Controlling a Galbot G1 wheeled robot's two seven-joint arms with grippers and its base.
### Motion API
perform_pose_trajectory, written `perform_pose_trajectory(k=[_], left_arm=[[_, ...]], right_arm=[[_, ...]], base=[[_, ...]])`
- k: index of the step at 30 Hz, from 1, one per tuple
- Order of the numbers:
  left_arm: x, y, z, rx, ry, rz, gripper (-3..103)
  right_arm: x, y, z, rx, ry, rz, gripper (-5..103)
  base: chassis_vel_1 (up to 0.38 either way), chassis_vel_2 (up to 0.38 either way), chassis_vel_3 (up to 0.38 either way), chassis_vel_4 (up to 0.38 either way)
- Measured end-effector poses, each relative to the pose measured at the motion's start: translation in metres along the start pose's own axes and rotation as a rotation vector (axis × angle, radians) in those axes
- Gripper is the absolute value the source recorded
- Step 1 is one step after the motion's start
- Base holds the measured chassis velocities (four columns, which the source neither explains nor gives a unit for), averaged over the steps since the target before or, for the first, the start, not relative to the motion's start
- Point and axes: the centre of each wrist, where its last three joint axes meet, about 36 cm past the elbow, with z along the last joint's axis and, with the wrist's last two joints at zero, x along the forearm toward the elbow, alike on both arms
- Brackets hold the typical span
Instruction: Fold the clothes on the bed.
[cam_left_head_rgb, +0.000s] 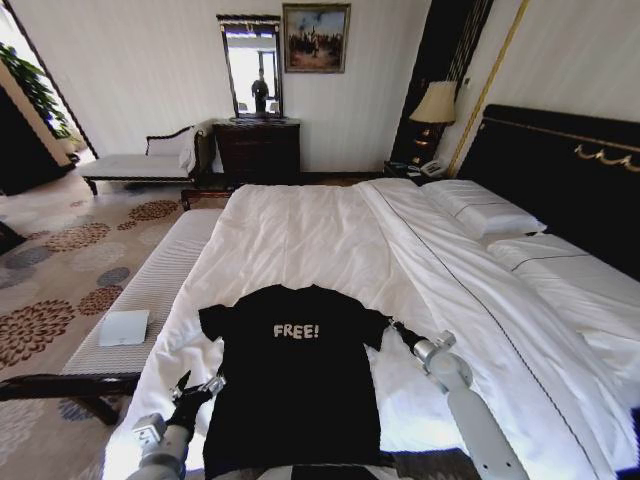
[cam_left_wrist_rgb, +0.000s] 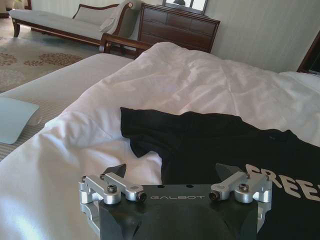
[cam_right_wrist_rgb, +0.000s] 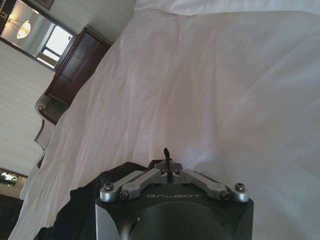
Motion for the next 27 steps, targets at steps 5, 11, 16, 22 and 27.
perform_pose_trajectory(k=[5, 11, 16, 22, 27], left_arm=[[0.0, -0.001, 0.0, 0.005, -0.001, -0.001, 100], [0.0, -0.002, -0.003, 0.014, -0.009, 0.007, 100], [0.003, 0.0, -0.007, 0.014, -0.018, 0.01, 100], [0.005, 0.0, -0.013, 0.02, -0.029, 0.012, 100], [0.006, -0.001, -0.015, 0.021, -0.034, 0.015, 100]], right_arm=[[0.006, 0.02, 0.004, 0.075, -0.007, -0.027, 0], [0.004, 0.085, 0.035, 0.231, 0.003, -0.131, 0], [-0.007, 0.101, 0.042, 0.28, 0.02, -0.155, 0], [-0.021, 0.108, 0.056, 0.295, 0.053, -0.161, 0], [-0.03, 0.114, 0.067, 0.3, 0.073, -0.171, 0]], base=[[0.0, 0.0, 0.0, 0.0], [0.0, 0.0, 0.0, 0.0], [0.0, 0.0, 0.0, 0.0], [0.0, 0.0, 0.0, 0.0], [0.0, 0.0, 0.0, 0.0]])
